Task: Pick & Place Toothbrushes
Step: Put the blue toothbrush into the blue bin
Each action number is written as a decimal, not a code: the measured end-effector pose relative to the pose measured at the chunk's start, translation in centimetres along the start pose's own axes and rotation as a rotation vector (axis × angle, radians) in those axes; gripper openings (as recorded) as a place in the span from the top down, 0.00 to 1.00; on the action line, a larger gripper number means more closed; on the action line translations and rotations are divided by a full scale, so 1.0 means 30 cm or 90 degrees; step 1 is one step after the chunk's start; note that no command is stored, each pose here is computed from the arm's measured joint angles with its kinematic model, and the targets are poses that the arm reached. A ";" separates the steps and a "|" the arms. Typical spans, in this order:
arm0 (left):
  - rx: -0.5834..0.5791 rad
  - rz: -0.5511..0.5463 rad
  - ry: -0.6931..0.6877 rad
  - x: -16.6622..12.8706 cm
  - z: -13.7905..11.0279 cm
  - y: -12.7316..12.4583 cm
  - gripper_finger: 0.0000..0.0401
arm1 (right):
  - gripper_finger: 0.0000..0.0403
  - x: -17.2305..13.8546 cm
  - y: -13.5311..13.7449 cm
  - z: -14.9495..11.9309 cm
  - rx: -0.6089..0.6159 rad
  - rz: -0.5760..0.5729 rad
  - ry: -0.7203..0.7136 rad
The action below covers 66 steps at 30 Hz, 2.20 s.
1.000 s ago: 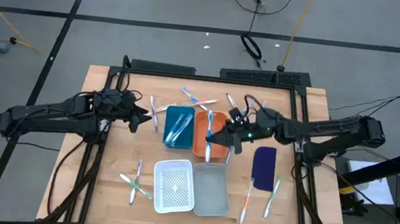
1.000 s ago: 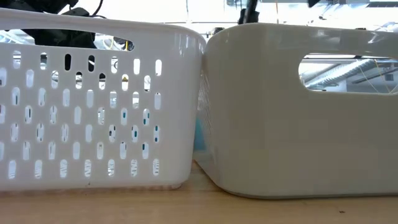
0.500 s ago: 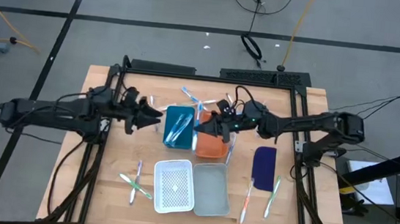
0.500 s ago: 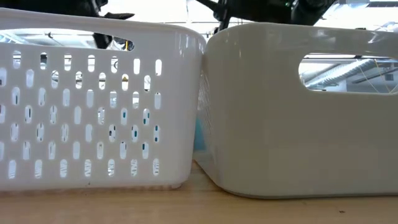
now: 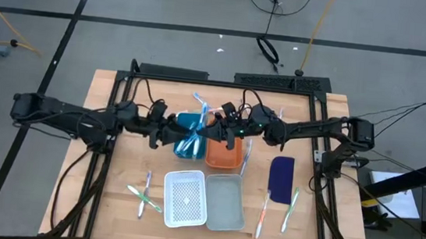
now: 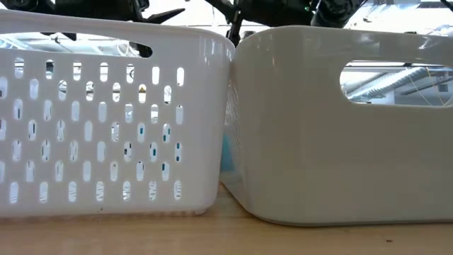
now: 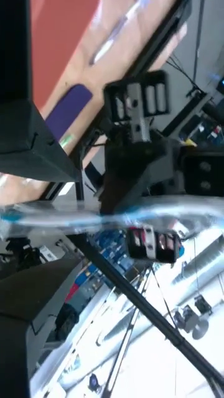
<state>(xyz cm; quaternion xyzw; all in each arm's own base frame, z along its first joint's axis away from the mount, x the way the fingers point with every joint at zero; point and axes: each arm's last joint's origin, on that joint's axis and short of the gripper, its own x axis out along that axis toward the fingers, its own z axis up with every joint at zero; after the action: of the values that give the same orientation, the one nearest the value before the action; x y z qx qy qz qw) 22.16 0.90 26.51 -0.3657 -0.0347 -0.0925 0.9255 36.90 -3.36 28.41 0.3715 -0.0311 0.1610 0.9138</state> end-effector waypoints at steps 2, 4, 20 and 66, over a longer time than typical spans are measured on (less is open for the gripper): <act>-0.007 -0.003 0.002 0.011 -0.010 0.002 0.41 | 0.98 0.001 -0.001 0.005 -0.002 -0.001 -0.004; -0.019 -0.003 0.010 0.020 -0.023 0.005 0.38 | 0.98 0.000 -0.003 0.007 -0.006 -0.007 -0.009; -0.022 0.017 -0.007 0.119 -0.042 0.024 0.32 | 0.98 0.012 0.007 -0.020 0.004 -0.038 -0.012; -0.083 0.166 0.213 0.102 0.003 0.003 0.99 | 0.57 -0.008 -0.058 -0.065 -0.014 -0.132 0.108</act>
<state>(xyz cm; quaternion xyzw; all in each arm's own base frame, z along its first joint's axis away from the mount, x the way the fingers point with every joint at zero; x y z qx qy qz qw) 25.19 0.58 26.93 -0.4055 0.1727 -0.0337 0.8970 37.11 -3.27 25.80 0.3480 0.0835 0.0960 0.9288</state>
